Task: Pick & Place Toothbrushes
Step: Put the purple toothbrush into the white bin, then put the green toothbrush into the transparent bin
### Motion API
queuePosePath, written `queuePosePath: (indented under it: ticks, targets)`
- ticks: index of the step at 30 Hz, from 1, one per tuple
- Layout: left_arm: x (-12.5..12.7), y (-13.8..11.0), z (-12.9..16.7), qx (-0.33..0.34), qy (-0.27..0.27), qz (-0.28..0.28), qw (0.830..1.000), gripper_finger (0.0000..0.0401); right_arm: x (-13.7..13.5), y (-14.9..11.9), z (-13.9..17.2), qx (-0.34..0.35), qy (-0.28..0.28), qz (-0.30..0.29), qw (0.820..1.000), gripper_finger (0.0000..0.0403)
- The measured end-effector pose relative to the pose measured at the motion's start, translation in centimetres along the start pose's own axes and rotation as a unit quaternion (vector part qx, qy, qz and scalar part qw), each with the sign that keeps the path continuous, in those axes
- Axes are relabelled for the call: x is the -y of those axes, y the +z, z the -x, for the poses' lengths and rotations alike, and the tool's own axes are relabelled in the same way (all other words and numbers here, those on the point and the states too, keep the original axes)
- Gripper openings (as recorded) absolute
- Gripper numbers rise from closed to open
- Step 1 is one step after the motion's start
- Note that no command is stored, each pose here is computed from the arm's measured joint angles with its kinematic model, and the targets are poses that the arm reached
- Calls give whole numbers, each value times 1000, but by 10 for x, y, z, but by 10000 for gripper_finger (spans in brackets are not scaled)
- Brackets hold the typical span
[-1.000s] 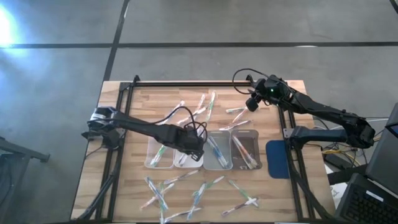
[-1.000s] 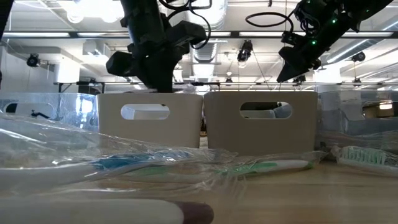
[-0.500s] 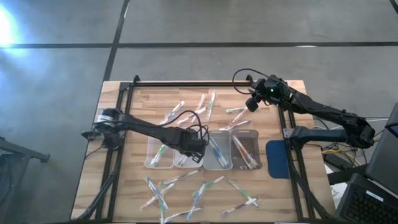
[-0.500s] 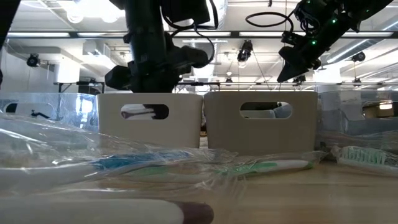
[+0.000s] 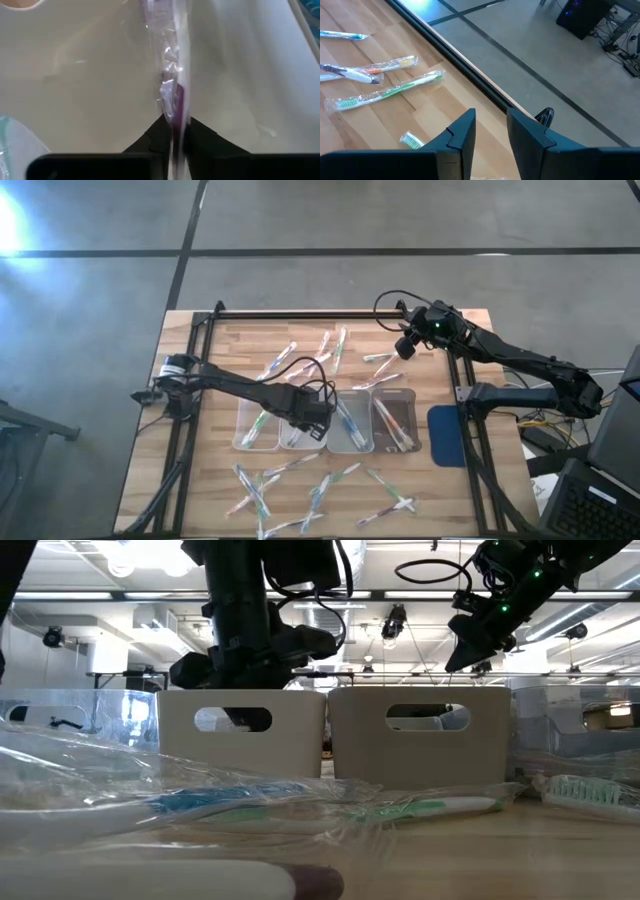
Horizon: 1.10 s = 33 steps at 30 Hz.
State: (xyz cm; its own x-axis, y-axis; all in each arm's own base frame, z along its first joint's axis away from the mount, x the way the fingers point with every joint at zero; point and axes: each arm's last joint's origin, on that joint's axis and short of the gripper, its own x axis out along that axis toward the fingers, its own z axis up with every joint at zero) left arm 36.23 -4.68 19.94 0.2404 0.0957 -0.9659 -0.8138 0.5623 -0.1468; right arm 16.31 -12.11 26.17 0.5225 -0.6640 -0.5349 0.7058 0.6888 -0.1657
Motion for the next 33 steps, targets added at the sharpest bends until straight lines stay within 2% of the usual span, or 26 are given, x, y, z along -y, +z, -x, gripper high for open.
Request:
queuePosePath:
  ticks: [10, 18, 25, 33]
  targets:
    - [-1, 1, 3, -7, -8, -10, 1000, 112, 0, 0, 0, -1, 0, 0, 1000, 126]
    - [-5, 7, 36, 11, -45, -29, 998, 126, 0, 0, 0, -1, 0, 0, 1000, 134]
    - [-15, 13, 66, 62, -63, -51, 995, 126, 0, 0, 0, 0, 0, 0, 1000, 126]
    - [-33, 34, 84, 140, -32, -72, 987, 126, 0, 0, 0, 3, 0, -1, 1000, 101]
